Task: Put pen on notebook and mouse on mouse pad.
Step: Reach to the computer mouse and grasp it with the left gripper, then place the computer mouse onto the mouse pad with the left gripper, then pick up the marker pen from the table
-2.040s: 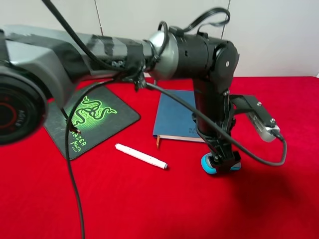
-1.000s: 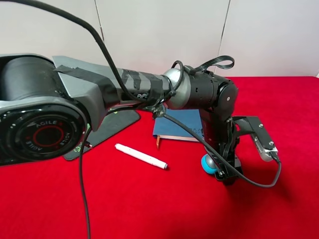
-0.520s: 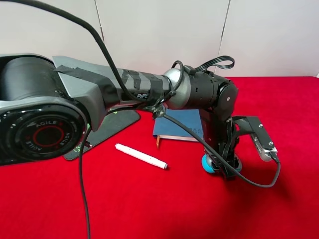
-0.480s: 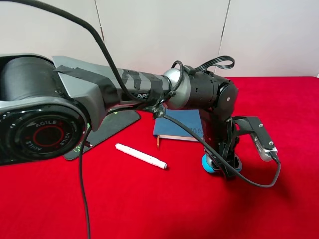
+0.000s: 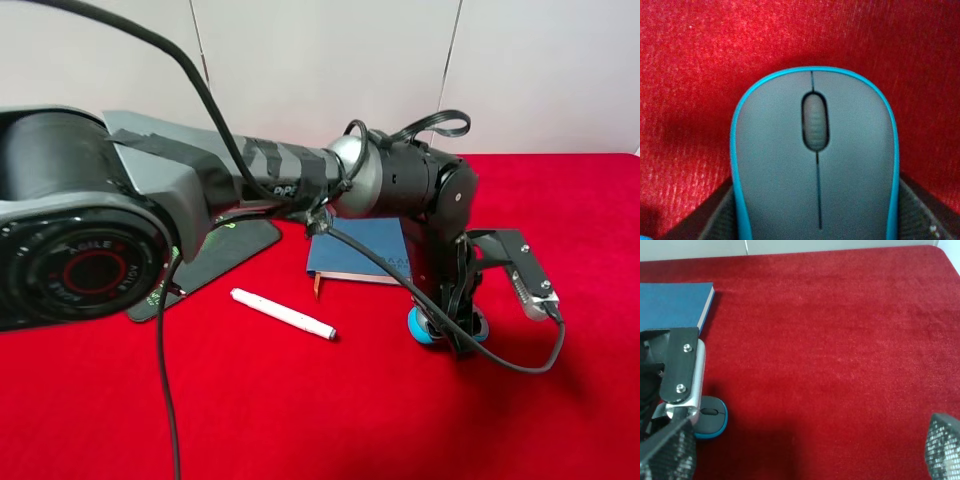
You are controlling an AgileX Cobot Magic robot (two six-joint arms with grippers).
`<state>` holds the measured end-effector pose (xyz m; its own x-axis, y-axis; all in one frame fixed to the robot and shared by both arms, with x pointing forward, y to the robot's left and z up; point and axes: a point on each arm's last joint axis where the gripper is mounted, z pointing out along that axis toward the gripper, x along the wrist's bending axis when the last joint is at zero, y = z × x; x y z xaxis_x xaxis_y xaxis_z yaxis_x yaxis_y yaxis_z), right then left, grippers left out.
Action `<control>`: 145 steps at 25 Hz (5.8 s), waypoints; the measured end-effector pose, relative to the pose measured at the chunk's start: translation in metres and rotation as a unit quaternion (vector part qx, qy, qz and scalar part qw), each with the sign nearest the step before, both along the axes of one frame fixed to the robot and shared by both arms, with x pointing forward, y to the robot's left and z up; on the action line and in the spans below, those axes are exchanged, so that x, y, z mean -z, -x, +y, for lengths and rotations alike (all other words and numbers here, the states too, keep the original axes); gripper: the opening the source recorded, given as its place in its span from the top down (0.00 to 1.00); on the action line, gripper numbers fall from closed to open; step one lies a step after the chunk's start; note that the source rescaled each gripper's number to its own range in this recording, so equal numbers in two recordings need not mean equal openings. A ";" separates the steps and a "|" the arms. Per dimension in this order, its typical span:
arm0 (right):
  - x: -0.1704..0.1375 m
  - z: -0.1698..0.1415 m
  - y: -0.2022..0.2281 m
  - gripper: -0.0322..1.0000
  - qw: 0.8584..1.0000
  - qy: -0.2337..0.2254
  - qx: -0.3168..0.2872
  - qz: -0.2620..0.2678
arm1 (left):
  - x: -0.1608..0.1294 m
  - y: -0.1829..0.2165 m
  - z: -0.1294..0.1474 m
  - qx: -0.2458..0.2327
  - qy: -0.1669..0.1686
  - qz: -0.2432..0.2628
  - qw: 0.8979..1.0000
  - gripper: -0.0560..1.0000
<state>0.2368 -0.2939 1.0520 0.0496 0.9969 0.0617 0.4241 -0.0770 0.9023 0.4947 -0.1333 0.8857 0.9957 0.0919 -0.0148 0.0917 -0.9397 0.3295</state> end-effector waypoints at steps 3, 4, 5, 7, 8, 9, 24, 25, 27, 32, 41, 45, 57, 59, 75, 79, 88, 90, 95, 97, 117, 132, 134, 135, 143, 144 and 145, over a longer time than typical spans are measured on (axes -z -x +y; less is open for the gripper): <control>0.000 0.000 0.000 0.00 1.000 0.000 0.000 0.000 | -0.020 0.001 0.001 0.002 0.012 -0.007 1.000 0.95; 0.000 0.000 0.000 0.00 1.000 0.000 0.000 0.000 | -0.028 0.001 0.002 0.002 0.014 -0.008 1.000 0.95; 0.000 0.000 0.000 0.00 1.000 0.000 0.000 0.000 | -0.035 0.002 0.003 0.002 0.016 -0.008 1.000 0.95; 0.000 0.000 0.000 0.00 1.000 0.000 0.000 0.000 | -0.047 0.004 0.006 -0.006 0.011 -0.005 1.000 0.95; 0.000 0.000 0.000 0.00 1.000 0.000 0.000 0.000 | -0.053 0.005 0.008 -0.014 0.006 -0.003 1.000 0.95; 0.000 0.000 0.000 0.00 1.000 0.000 0.000 0.000 | -0.059 0.005 0.011 -0.025 0.002 -0.002 1.000 0.95; 0.000 0.000 0.000 0.00 1.000 0.000 0.000 0.000 | -0.117 -0.012 0.069 -0.124 -0.086 0.052 0.987 0.95; 0.000 0.000 0.000 0.00 1.000 0.000 0.000 0.000 | -0.119 -0.016 0.073 -0.132 -0.083 0.053 0.986 0.95; 0.000 0.000 0.000 0.00 1.000 0.000 0.000 0.000 | -0.122 -0.024 0.080 -0.142 -0.078 0.053 0.985 0.95; 0.000 0.000 0.000 0.00 1.000 0.000 0.000 0.000 | -0.127 -0.039 0.099 -0.165 -0.074 0.057 0.982 0.95; 0.000 0.000 0.000 0.00 1.000 0.000 0.000 0.000 | -0.129 -0.046 0.183 -0.243 -0.102 0.102 0.959 0.95; 0.000 0.000 0.000 0.00 1.000 0.000 0.000 0.000 | -0.127 -0.045 0.228 -0.297 -0.098 0.108 0.944 0.95; 0.000 0.000 0.000 0.00 1.000 0.000 0.000 0.000 | -0.105 -0.062 0.326 -0.452 -0.093 0.127 0.878 0.95; 0.000 0.000 0.000 0.00 1.000 0.000 0.000 0.000 | -0.105 -0.068 0.335 -0.465 -0.087 0.110 0.874 0.95; 0.000 0.000 0.000 0.00 1.000 0.000 0.000 0.000 | -0.059 -0.107 0.369 -0.555 -0.054 0.075 0.826 0.95; 0.000 0.000 0.000 0.00 1.000 0.000 0.000 0.000 | -0.045 -0.113 0.368 -0.558 -0.049 0.068 0.826 0.95; 0.000 0.000 0.000 0.00 1.000 0.000 0.000 0.000 | -0.025 -0.121 0.368 -0.561 -0.048 0.063 0.824 0.95; 0.000 0.000 0.000 0.00 1.000 0.000 0.000 0.000 | -0.023 -0.121 0.368 -0.561 -0.048 0.063 0.824 0.95; 0.000 0.000 0.000 0.00 1.000 0.000 0.000 0.000 | -0.023 -0.121 0.368 -0.562 -0.048 0.064 0.824 0.71; 0.000 0.000 0.000 0.00 1.000 0.000 0.000 0.000 | -0.023 -0.121 0.368 -0.562 -0.048 0.064 0.824 0.32; 0.000 0.000 0.000 0.00 1.000 0.000 0.000 0.000 | -0.114 -0.107 0.367 -0.563 -0.076 0.119 0.814 0.00; 0.000 0.000 0.000 0.00 1.000 0.000 0.000 0.000 | -0.211 -0.035 0.378 -0.588 -0.023 0.075 0.805 0.00; 0.000 0.000 0.000 0.00 1.000 0.000 0.000 0.000 | -0.220 -0.019 0.381 -0.592 -0.012 0.066 0.803 0.00; 0.000 0.000 0.000 0.00 1.000 0.000 0.000 0.000 | -0.224 -0.009 0.383 -0.593 -0.007 0.062 0.803 0.00; 0.000 0.000 0.000 0.00 1.000 0.000 0.000 0.000 | -0.240 0.065 0.395 -0.595 0.029 0.027 0.802 0.02; 0.000 0.000 0.000 0.00 1.000 0.000 0.000 0.000 | -0.240 0.075 0.396 -0.595 0.035 0.021 0.803 0.02; 0.000 0.000 0.000 0.00 1.000 0.000 0.000 0.000 | -0.242 0.085 0.398 -0.595 0.043 0.013 0.803 0.02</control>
<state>0.2368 -0.2938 1.0520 0.0492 0.9968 0.0624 0.4241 -0.0774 0.9023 0.4094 0.2646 1.1282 0.2037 0.9747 -0.0916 0.9153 -0.1564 0.3711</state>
